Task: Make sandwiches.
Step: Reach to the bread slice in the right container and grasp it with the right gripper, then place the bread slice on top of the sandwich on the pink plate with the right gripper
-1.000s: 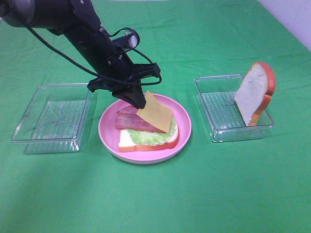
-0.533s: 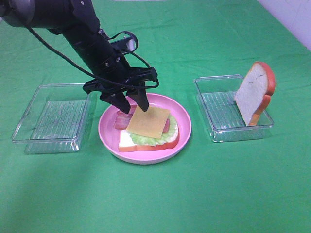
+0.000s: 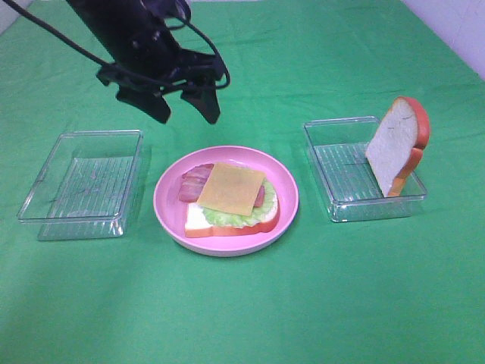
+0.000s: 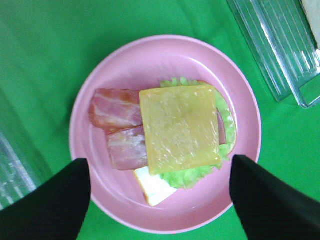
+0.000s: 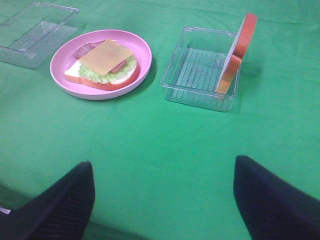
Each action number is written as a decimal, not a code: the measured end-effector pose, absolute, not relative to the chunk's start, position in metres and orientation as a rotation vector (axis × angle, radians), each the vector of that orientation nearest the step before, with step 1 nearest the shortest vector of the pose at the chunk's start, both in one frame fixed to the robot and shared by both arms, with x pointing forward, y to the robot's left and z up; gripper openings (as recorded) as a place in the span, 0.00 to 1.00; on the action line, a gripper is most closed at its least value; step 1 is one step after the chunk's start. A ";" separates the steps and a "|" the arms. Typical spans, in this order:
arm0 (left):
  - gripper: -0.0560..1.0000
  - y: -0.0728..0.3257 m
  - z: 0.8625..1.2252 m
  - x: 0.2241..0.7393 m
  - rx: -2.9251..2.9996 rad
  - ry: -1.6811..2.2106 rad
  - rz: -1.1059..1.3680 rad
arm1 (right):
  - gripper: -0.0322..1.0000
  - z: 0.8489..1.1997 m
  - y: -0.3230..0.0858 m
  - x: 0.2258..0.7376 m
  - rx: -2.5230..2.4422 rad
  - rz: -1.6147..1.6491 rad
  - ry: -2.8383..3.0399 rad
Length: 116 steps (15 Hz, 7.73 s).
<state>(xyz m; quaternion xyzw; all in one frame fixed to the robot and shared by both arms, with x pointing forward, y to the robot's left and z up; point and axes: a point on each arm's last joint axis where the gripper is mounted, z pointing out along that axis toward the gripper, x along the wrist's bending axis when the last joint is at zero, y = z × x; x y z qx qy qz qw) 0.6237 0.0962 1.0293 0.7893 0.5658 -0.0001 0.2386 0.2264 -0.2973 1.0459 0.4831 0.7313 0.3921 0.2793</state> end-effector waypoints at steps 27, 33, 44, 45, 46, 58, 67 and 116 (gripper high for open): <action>0.74 0.286 1.066 0.270 1.899 1.323 0.537 | 0.72 1.060 -0.268 0.324 1.549 0.999 1.970; 0.75 0.300 1.055 0.243 1.760 1.226 0.629 | 0.72 1.068 -0.238 0.419 1.722 0.747 2.136; 0.75 0.304 1.055 0.234 1.709 1.191 0.660 | 0.72 1.069 -0.240 0.578 1.924 0.256 2.242; 0.75 0.305 1.055 0.235 1.710 1.192 0.664 | 0.72 1.066 -0.249 0.587 1.964 0.279 2.245; 0.75 0.305 1.055 0.235 1.710 1.192 0.665 | 0.72 1.063 -0.257 0.595 1.999 0.314 2.262; 0.75 0.305 1.055 0.235 1.709 1.193 0.664 | 0.62 0.979 -0.269 0.641 2.203 0.374 2.445; 0.75 0.305 1.055 0.235 1.707 1.195 0.663 | 0.20 0.978 -0.275 0.641 2.198 0.288 2.403; 0.75 0.305 1.055 0.235 1.707 1.195 0.663 | 0.35 0.892 -0.124 0.573 2.681 1.607 2.255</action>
